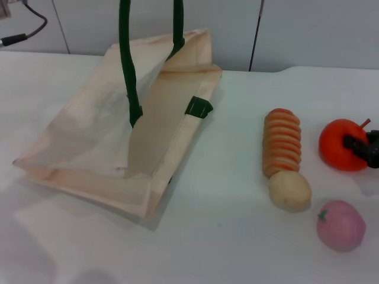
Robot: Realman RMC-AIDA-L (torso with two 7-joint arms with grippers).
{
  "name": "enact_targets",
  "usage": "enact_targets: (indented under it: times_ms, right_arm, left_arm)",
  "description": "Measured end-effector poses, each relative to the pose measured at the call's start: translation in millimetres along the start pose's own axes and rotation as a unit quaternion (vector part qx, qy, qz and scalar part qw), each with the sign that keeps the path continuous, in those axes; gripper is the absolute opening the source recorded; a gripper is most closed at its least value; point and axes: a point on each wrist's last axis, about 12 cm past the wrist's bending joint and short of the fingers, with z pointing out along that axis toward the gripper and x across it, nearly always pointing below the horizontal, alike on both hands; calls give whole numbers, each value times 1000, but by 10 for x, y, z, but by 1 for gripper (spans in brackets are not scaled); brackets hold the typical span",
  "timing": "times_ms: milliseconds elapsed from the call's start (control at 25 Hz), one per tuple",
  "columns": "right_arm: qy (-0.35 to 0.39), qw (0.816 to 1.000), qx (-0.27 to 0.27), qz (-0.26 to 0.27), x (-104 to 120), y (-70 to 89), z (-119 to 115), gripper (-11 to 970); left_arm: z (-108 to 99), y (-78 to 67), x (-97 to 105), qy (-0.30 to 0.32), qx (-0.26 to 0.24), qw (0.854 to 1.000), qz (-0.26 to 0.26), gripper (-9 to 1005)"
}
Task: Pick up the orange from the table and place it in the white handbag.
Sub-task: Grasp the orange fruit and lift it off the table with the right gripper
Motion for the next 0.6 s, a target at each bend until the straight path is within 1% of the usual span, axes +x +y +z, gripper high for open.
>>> enact_targets:
  times_ms: [280, 400, 600]
  right_arm:
    - [-5, 1000, -9, 0, -6, 21, -8, 207]
    - [-7, 1000, -12, -1, -12, 23, -22, 162]
    - [-34, 999, -25, -5, -83, 35, -81, 120]
  left_arm:
    - [-8, 1, -13, 0, -1, 1000, 1, 84]
    - [-13, 3, -12, 0, -1, 1000, 1, 84]
    - [-17, 5, -11, -1, -2, 1000, 0, 84]
